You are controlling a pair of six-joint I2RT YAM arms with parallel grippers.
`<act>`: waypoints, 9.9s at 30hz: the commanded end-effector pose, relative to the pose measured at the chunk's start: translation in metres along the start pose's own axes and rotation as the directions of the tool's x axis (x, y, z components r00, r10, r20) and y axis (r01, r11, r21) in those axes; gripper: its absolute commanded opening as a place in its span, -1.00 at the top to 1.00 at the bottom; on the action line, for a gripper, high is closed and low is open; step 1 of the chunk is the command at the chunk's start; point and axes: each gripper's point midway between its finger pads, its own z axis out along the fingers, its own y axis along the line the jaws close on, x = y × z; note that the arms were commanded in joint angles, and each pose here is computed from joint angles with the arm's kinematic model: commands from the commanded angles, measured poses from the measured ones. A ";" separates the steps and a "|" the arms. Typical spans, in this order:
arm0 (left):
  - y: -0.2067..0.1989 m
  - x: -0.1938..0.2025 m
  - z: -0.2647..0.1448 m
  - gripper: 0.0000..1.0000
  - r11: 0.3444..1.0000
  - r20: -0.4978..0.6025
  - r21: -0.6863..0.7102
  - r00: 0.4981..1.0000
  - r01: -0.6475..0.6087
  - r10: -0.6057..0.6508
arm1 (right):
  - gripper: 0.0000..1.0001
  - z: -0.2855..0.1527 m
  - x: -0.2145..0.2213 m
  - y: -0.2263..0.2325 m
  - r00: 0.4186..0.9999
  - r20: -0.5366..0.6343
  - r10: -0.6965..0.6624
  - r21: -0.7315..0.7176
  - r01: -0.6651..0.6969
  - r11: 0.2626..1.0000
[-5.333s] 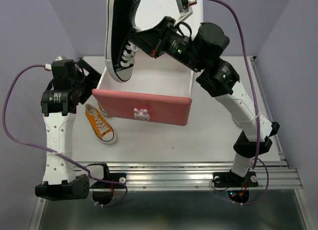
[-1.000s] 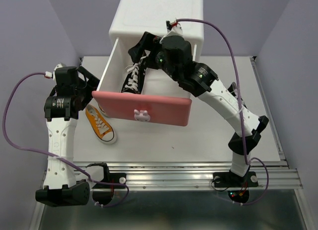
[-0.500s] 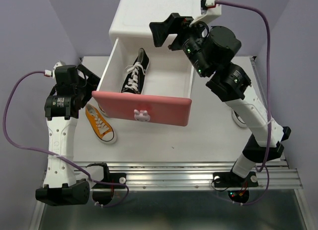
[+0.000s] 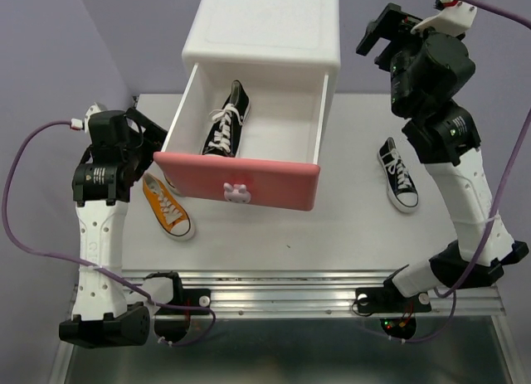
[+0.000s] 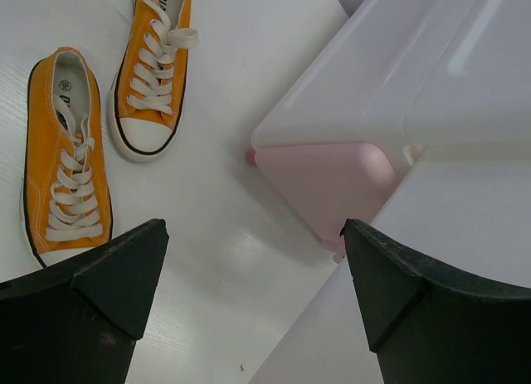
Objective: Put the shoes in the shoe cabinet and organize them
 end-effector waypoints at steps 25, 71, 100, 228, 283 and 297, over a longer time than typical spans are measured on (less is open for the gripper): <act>0.041 0.022 -0.010 -0.97 0.993 -0.028 -0.116 1.000 0.002 -0.005 | -1.00 0.051 0.319 -0.327 0.467 -0.883 -0.037 0.144 0.345 0.927; 0.064 0.050 0.018 -0.97 0.984 -0.120 -0.177 0.993 -0.034 0.013 | -0.11 -0.030 0.435 -0.373 0.179 -0.983 0.037 0.111 0.422 0.900; 0.041 0.034 0.010 -0.97 0.994 -0.085 -0.103 0.996 -0.027 0.018 | 0.99 0.066 0.049 -0.144 0.933 -0.316 0.174 -0.103 -0.215 0.971; 0.072 0.062 0.005 -0.97 0.990 -0.116 -0.115 0.991 -0.078 0.064 | 0.94 -0.079 0.209 0.144 0.793 -0.585 0.170 0.005 -0.206 0.978; 0.086 0.069 0.013 -0.97 0.982 -0.124 -0.187 0.992 -0.038 0.015 | 0.56 -0.050 0.299 0.144 0.710 -0.704 0.033 -0.057 -0.103 0.993; 0.086 0.069 0.008 -0.97 0.983 -0.113 -0.181 0.994 -0.016 -0.004 | -0.19 -0.050 0.268 0.143 0.738 -0.672 0.055 -0.078 -0.144 0.987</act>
